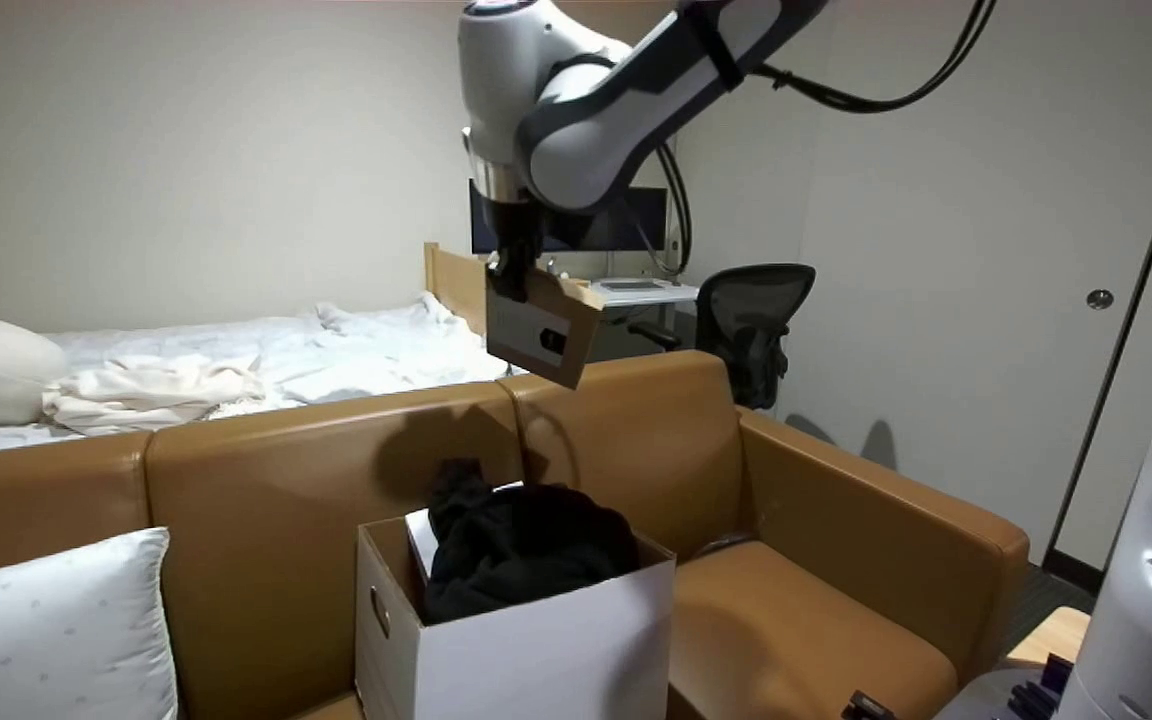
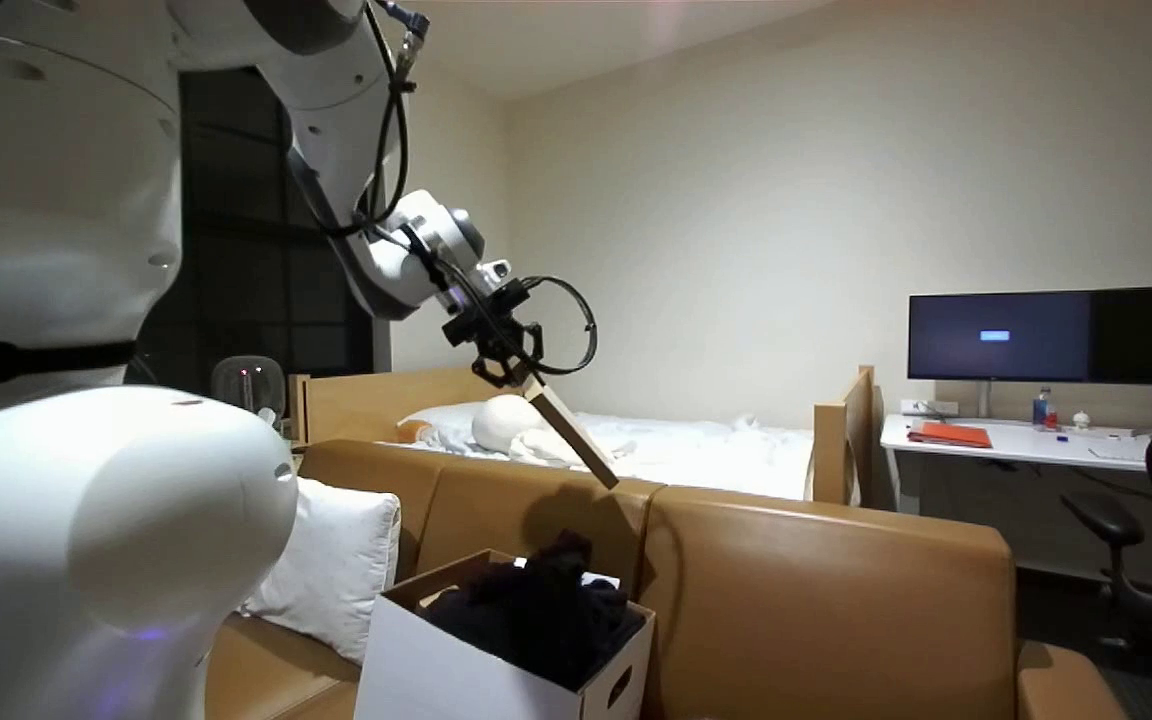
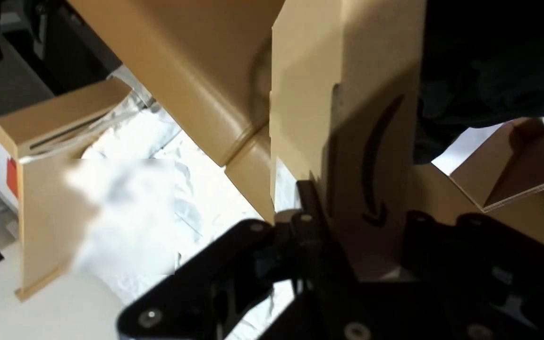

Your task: Pick up the book and black cloth from the box and put them on the sofa

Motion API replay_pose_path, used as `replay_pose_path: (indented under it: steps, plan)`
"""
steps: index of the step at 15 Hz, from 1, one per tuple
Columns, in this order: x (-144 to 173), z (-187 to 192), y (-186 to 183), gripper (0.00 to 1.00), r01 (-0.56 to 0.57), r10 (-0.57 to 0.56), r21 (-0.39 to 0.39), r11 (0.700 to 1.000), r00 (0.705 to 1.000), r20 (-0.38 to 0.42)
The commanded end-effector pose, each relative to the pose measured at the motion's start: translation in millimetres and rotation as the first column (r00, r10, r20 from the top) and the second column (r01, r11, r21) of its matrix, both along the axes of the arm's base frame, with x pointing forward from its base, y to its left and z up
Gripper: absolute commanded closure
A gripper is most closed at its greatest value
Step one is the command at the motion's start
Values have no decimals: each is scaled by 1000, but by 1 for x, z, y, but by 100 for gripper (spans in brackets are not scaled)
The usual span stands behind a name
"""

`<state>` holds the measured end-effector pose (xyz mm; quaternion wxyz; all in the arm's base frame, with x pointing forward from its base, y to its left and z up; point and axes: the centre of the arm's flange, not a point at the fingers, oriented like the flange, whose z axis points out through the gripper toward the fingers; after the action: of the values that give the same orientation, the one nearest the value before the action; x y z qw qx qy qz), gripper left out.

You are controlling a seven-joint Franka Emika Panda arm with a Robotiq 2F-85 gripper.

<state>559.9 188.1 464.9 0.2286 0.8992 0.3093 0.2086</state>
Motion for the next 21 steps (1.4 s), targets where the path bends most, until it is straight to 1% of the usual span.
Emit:
replay_pose_path:
  steps: [1, 3, 4, 6, 9, 11, 13, 14, 15, 16, 17, 18, 19, 20, 21]
  plan:
    - [0, 27, -97, 94, 153, -144, 139, 978, 987, -72]
    - [6, 24, -156, 94, 256, -233, 221, 941, 964, -127]
    - [9, 19, -187, 94, 313, -281, 254, 915, 947, -155]
    - [13, 4, -250, 94, 425, -372, 302, 853, 902, -219]
    - [19, -31, -340, 94, 540, -412, 331, 774, 826, -384]
    - [25, -56, -393, 94, 603, -411, 334, 724, 767, -494]
    - [35, -78, -439, 94, 677, -424, 304, 670, 685, -592]
    - [40, -78, -457, 94, 729, -457, 281, 624, 632, -626]
    - [44, -77, -475, 94, 777, -501, 272, 567, 588, -636]
    - [48, -63, -490, 94, 803, -558, 285, 523, 576, -598]
    - [53, -49, -502, 94, 817, -595, 302, 492, 569, -568]
    - [58, -28, -510, 50, 818, -636, 320, 478, 574, -516]
    - [64, -10, -516, 49, 816, -671, 338, 468, 577, -465]
    - [65, 16, -514, 45, 804, -696, 364, 470, 591, -407]
    - [64, 40, -508, 38, 791, -718, 392, 470, 600, -353]
